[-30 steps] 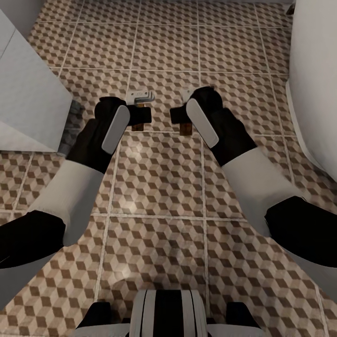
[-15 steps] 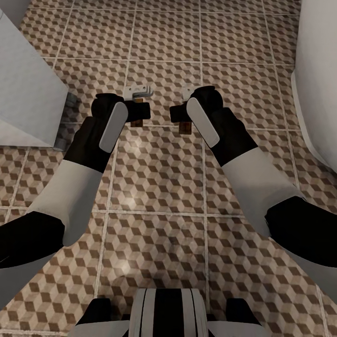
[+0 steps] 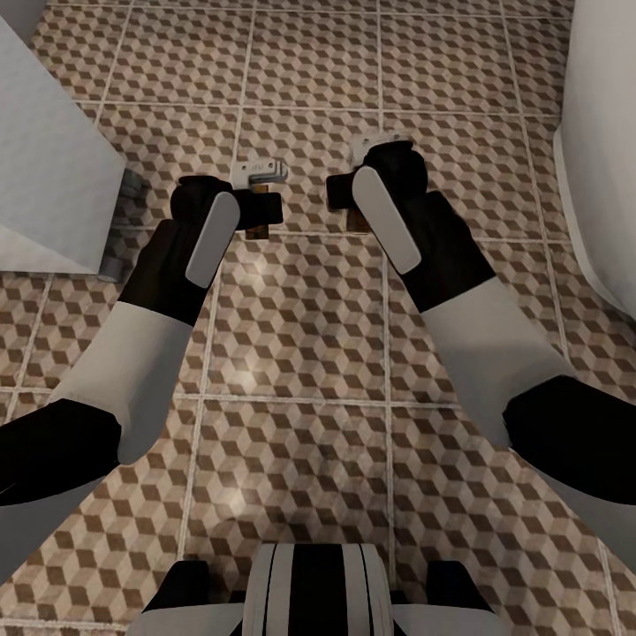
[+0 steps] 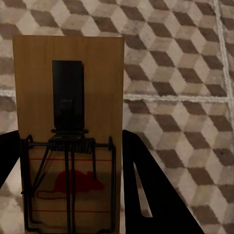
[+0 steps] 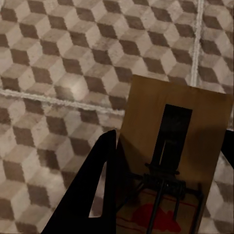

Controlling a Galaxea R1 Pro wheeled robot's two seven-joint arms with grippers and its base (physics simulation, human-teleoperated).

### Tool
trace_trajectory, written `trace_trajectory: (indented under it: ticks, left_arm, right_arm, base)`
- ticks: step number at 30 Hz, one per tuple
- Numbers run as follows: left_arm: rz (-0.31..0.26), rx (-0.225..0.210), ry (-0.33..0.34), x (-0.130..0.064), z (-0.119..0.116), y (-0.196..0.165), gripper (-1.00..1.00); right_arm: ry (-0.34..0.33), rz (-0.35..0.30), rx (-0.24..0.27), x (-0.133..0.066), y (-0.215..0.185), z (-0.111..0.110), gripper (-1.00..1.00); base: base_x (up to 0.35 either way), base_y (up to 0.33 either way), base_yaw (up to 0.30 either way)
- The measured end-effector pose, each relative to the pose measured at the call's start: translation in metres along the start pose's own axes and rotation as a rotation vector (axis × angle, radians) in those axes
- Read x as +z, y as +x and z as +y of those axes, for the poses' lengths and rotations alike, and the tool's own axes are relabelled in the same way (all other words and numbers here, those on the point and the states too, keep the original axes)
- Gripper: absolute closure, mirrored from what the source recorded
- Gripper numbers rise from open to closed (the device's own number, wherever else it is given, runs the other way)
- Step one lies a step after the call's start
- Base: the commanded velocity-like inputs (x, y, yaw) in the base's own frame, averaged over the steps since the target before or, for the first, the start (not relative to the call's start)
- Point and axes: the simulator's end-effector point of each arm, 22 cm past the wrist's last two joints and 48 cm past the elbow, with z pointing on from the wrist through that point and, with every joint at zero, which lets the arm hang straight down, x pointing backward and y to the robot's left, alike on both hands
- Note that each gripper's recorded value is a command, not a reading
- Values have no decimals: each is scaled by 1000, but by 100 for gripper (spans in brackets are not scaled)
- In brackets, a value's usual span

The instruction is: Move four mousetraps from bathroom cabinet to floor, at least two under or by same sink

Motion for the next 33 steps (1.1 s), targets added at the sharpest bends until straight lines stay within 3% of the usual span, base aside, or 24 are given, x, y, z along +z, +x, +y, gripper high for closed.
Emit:
trace_trajectory:
  ticks: [8, 23, 33]
  left_arm:
    - [-1, 0, 0, 1, 0, 0, 100]
    - [-19, -2, -15, -1, 3, -5, 100]
    - [-33, -43, -19, -4, 13, -13, 100]
  right_arm:
    - [45, -22, 3, -5, -7, -9, 100]
    - [38, -12, 10, -1, -3, -7, 100]
    - [-25, 9, 65, 0, 3, 6, 100]
  base:
    - [0, 0, 0]
    - [0, 0, 0]
    - [0, 0, 0]
